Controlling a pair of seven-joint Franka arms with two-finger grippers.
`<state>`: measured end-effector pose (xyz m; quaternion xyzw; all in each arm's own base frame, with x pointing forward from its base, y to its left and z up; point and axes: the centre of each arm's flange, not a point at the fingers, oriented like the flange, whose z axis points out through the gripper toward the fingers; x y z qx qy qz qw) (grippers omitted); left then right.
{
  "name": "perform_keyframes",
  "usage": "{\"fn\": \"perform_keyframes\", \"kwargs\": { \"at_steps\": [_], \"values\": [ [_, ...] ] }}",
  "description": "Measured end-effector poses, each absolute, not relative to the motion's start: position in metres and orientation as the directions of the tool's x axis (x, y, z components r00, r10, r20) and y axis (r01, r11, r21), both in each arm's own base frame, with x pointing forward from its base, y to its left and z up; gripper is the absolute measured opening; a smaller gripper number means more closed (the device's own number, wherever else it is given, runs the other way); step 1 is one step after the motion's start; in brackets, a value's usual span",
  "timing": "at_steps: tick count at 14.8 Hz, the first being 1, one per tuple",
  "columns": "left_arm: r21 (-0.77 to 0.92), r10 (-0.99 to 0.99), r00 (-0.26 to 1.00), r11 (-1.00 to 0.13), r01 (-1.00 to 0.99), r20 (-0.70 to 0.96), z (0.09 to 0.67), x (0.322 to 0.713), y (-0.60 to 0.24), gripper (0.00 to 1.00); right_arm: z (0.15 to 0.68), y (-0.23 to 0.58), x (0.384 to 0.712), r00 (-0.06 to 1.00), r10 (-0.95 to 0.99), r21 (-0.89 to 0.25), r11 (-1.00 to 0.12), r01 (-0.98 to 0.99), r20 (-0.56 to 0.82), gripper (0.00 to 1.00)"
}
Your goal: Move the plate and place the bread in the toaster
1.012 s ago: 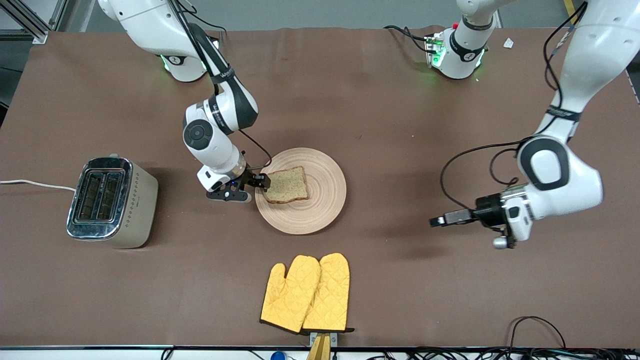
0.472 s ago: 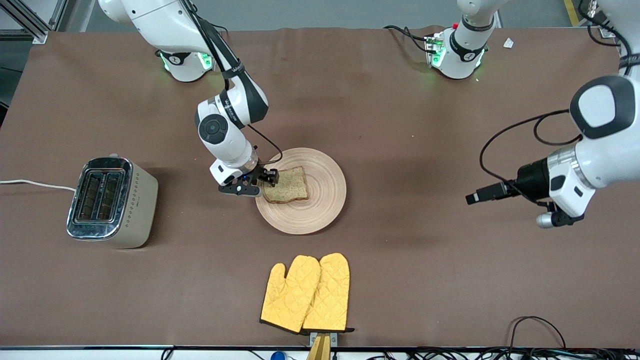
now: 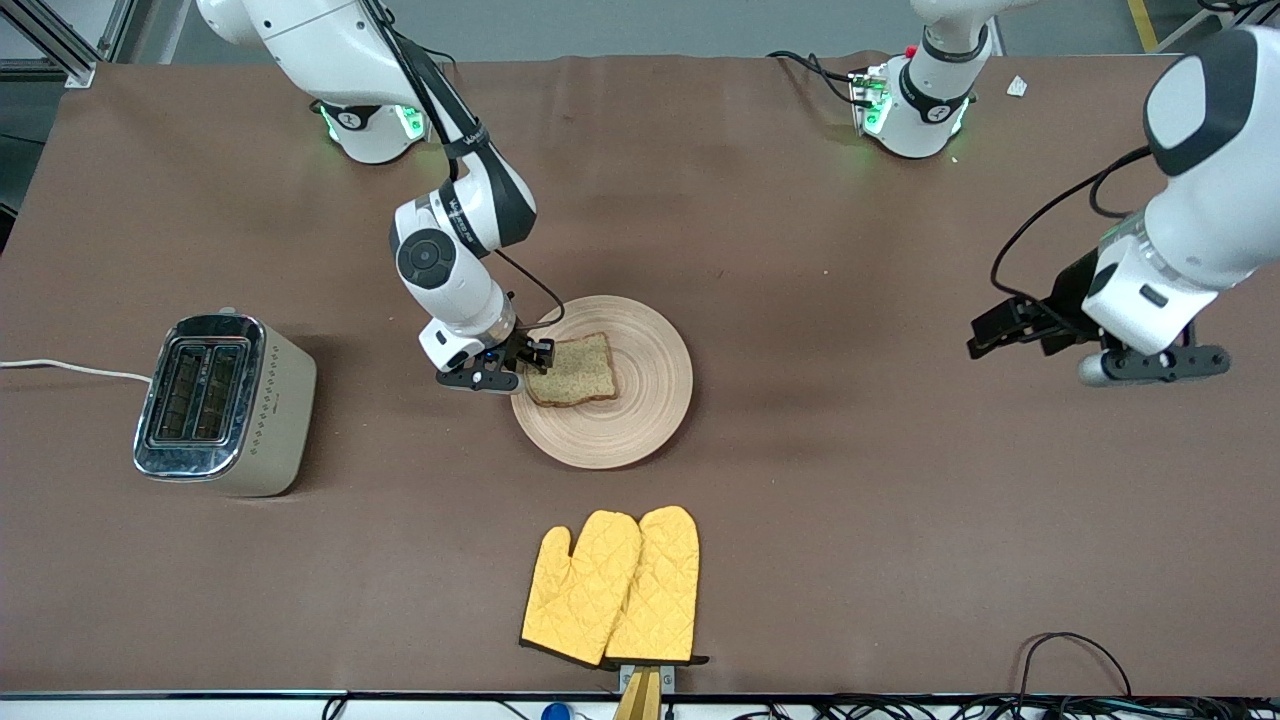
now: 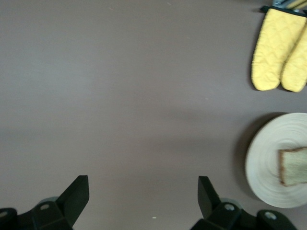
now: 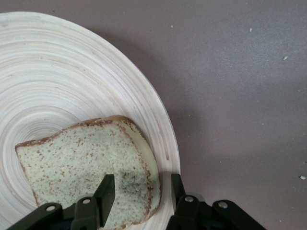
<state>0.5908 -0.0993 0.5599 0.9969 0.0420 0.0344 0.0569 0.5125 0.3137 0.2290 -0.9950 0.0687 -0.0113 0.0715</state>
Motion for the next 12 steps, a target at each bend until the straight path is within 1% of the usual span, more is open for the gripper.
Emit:
{"fn": "perform_keyframes", "kwargs": {
  "at_steps": [5,6,8,9,10,12],
  "values": [
    [0.009,0.102,0.987,-0.995,0.101,0.121,0.608,0.58,-0.061,1.0,0.218,0.314,0.514,0.989,-0.143,-0.149,-0.979,-0.136,0.034,0.52],
    [-0.015,0.101,0.987,-0.994,0.104,0.125,0.618,0.579,-0.056,1.0,0.217,0.314,0.514,0.989,-0.143,-0.149,-0.979,-0.136,0.034,0.46],
    [-0.048,0.099,0.986,-0.993,0.106,0.132,0.639,0.575,-0.053,1.0,0.217,0.315,0.514,0.989,-0.142,-0.149,-0.979,-0.136,0.035,0.26],
    [-0.055,0.099,0.986,-0.993,0.107,0.135,0.646,0.573,-0.052,1.0,0.217,0.315,0.514,0.989,-0.142,-0.149,-0.98,-0.135,0.035,0.26],
    [-0.057,0.1,0.986,-0.992,0.109,0.135,0.649,0.573,-0.051,1.0,0.217,0.315,0.514,0.989,-0.142,-0.149,-0.98,-0.135,0.035,0.22],
    [-0.057,0.102,0.986,-0.992,0.11,0.135,0.65,0.573,-0.051,1.0,0.218,0.316,0.514,0.989,-0.141,-0.149,-0.98,-0.134,0.033,0.06]
  ]
}}
